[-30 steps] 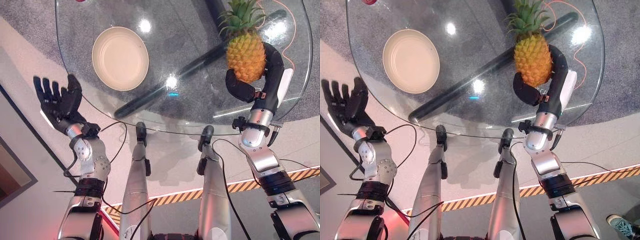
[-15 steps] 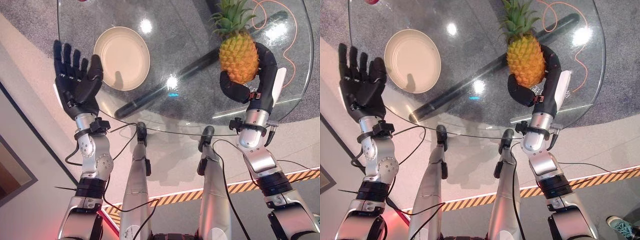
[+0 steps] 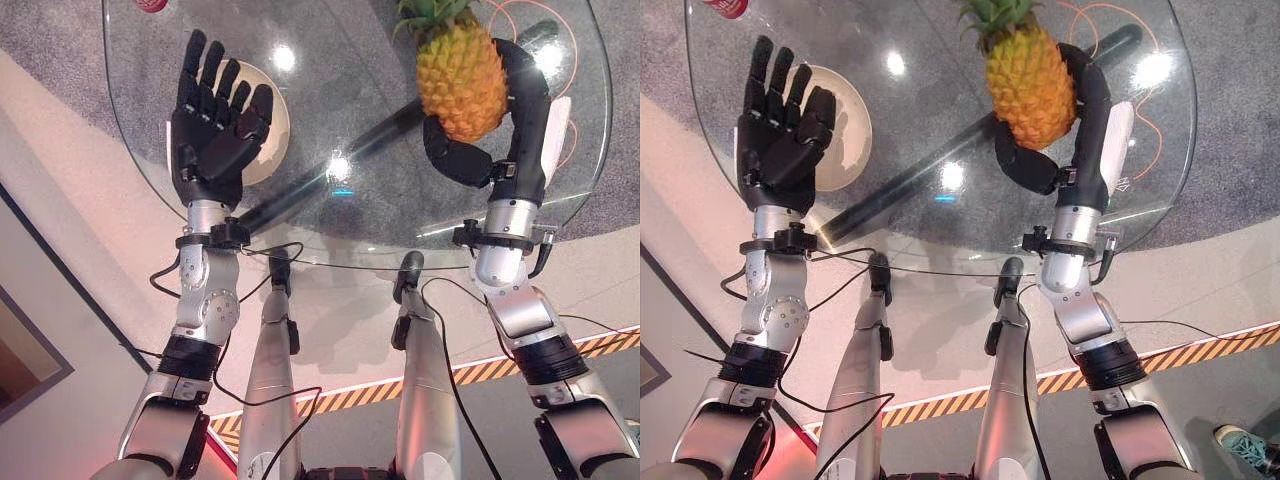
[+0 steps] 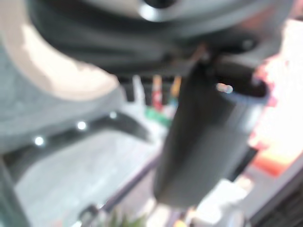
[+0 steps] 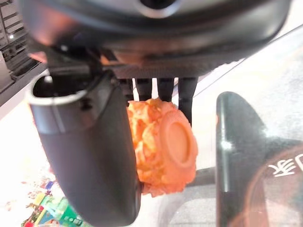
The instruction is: Pick up the fruit to the plate
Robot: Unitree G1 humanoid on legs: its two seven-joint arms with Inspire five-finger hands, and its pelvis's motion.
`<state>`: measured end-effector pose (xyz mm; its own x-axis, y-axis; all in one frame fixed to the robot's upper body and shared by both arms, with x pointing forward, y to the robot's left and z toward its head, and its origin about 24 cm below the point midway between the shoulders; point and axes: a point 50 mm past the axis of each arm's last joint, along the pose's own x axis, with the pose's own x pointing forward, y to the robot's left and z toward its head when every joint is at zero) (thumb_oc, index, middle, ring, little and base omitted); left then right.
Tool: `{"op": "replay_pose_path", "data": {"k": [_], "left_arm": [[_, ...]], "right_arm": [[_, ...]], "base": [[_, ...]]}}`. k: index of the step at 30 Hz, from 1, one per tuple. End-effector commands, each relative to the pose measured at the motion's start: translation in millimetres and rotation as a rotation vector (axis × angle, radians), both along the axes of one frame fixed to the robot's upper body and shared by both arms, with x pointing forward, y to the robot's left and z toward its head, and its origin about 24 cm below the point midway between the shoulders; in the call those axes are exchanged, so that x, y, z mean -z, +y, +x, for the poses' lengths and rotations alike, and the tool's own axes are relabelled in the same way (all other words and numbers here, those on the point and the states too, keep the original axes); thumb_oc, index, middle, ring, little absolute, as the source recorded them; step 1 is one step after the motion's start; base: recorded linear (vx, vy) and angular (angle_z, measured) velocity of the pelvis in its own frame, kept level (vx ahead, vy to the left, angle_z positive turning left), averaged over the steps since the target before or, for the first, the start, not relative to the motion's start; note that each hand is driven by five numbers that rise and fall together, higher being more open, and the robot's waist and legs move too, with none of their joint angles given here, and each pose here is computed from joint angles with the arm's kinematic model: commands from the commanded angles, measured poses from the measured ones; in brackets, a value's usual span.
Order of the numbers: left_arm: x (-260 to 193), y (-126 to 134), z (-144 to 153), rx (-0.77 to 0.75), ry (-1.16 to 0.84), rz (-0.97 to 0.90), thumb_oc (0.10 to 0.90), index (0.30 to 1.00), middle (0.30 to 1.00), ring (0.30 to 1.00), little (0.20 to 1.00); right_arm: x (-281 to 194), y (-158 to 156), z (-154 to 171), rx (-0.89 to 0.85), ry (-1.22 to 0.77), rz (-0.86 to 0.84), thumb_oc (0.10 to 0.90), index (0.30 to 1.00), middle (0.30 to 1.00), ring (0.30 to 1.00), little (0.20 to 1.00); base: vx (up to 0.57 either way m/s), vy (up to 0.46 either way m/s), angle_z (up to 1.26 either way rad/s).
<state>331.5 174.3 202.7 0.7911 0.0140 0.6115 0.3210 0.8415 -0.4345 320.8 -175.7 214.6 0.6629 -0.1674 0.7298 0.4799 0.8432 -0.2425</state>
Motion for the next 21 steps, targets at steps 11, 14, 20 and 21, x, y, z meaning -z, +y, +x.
{"op": "replay_pose_path", "data": {"k": [11,14,20,21], "left_arm": [[-64.6,-35.9,-12.4,0.345,-0.246,-0.064,0.800,0.900,0.900,0.900,0.900],[-65.2,-40.7,-12.2,0.369,-0.241,-0.080,0.800,0.900,0.900,0.900,0.900],[-64.7,-45.8,-11.7,0.407,-0.223,-0.111,0.800,0.900,0.900,0.900,0.900],[-64.7,-46.4,-11.8,0.408,-0.223,-0.111,0.800,0.900,0.900,0.900,0.900]], "right_arm": [[-81.8,39.2,-36.5,-0.220,-0.403,-0.115,0.100,0.300,0.300,0.300,0.200],[-82.0,44.7,-36.3,-0.243,-0.388,-0.132,0.100,0.300,0.300,0.300,0.200],[-81.7,52.8,-36.8,-0.281,-0.374,-0.174,0.100,0.300,0.300,0.300,0.200],[-81.8,53.2,-37.0,-0.283,-0.375,-0.175,0.100,0.300,0.300,0.300,0.200]], "base": [[0.00,0.000,0.00],[0.00,0.000,0.00],[0.00,0.000,0.00],[0.00,0.000,0.00]]}}
